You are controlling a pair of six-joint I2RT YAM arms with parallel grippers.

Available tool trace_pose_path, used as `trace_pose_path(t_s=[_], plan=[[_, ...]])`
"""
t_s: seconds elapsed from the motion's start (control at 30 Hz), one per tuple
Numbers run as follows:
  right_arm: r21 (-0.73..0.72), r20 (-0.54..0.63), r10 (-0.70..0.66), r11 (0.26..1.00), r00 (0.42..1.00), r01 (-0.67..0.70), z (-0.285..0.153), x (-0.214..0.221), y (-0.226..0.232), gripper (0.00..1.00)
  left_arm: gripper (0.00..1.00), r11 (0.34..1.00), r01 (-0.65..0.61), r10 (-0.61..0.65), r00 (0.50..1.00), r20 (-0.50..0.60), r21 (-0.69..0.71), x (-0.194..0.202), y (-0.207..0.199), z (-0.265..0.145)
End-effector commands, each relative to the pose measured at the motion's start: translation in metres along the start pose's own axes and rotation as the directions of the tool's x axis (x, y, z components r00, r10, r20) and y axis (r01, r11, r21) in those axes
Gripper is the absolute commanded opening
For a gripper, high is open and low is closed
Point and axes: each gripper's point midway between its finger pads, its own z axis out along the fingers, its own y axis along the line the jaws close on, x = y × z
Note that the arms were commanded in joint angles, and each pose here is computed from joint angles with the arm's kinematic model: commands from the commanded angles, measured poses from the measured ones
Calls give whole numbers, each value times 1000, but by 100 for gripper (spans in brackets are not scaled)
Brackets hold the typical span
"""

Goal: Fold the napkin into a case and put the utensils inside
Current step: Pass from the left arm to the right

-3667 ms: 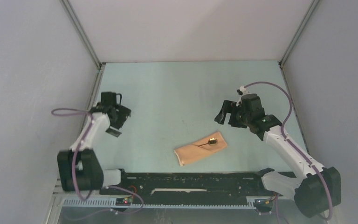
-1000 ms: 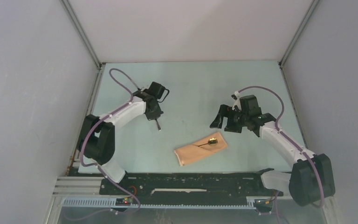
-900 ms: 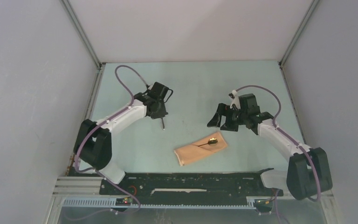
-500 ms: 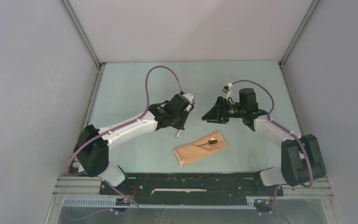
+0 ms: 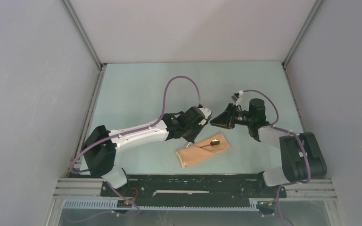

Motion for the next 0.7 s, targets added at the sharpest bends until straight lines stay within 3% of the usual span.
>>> trace_pose_path(t_s=[0.0,0.37,0.67], plan=[[-89,39,-36,995,999,39,-7,-14,13,42,0,999,-35,33,997,68,33,-24,-13,-7],[-117,23,5,993,1000,-2,-2,-15,3,37,0,996,-70,67,996,60,55,-20,-26,-6],[-115,7,11,993,1000,-10,1,-7,-3,0,0,995,-77,73,996,60,60,-20,-29,-7]])
